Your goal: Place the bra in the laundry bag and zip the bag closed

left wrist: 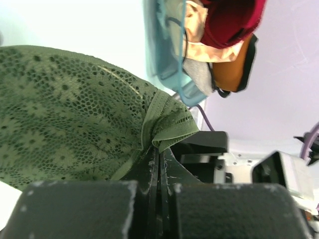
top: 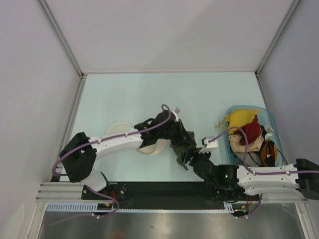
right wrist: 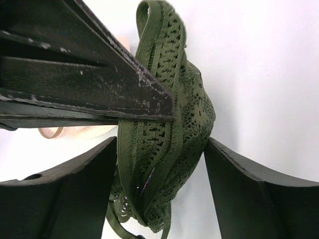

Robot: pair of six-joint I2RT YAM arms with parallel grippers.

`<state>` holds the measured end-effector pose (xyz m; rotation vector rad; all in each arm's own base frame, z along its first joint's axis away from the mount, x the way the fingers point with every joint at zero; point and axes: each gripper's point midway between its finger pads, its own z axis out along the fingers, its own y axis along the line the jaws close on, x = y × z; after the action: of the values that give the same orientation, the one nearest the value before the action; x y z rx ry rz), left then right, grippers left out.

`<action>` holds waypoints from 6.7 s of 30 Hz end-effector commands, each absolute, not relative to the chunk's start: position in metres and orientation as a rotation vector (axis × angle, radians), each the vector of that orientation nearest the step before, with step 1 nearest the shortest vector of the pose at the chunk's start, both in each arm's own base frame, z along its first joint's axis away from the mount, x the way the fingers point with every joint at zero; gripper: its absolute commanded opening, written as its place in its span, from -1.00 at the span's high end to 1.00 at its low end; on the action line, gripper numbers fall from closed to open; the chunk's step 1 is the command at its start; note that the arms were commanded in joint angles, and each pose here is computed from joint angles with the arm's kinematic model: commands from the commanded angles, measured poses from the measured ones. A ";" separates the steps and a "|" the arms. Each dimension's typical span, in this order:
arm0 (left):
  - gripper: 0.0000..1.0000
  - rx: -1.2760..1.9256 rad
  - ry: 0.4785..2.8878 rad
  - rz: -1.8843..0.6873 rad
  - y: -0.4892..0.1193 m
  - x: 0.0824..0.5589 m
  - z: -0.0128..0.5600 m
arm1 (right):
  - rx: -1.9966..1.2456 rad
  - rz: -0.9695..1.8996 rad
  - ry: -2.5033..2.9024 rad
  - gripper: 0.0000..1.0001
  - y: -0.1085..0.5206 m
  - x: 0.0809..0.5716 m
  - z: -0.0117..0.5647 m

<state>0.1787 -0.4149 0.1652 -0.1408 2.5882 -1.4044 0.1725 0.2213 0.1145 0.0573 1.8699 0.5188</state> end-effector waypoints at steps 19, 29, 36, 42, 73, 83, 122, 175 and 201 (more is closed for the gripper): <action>-0.48 0.166 2.219 -1.406 -0.387 0.171 0.226 | 0.259 0.571 1.831 1.00 0.195 0.177 0.138; -0.54 0.279 2.158 -1.062 -0.294 0.190 0.227 | 0.257 0.522 1.865 1.00 0.172 0.180 0.146; -0.54 0.160 2.384 -0.798 -0.232 0.217 0.170 | 0.226 0.518 1.843 1.00 0.164 0.182 0.171; -0.29 0.101 2.423 -0.863 -0.225 0.233 0.154 | 0.206 0.544 1.852 1.00 0.165 0.180 0.182; -0.48 0.255 2.463 -0.844 -0.293 0.218 0.115 | 0.211 0.584 1.855 1.00 0.154 0.174 0.201; -0.01 -0.219 2.409 -0.618 -0.167 0.247 0.106 | 0.186 0.600 1.849 1.00 0.164 0.175 0.206; 0.99 -0.277 2.474 -0.326 -0.139 0.272 0.054 | -0.213 0.799 1.816 1.00 0.257 0.168 0.268; 1.00 -0.113 2.380 -0.788 -0.196 0.205 0.138 | -0.542 0.019 2.049 1.00 0.348 0.219 0.126; 1.00 0.028 2.412 -0.757 -0.206 0.198 0.131 | -0.386 0.616 2.296 1.00 0.390 0.235 0.088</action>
<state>0.2017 -0.1933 0.1161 -0.0077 2.4626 -0.6474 0.2433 0.3565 0.0699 -0.3918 2.3096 0.4123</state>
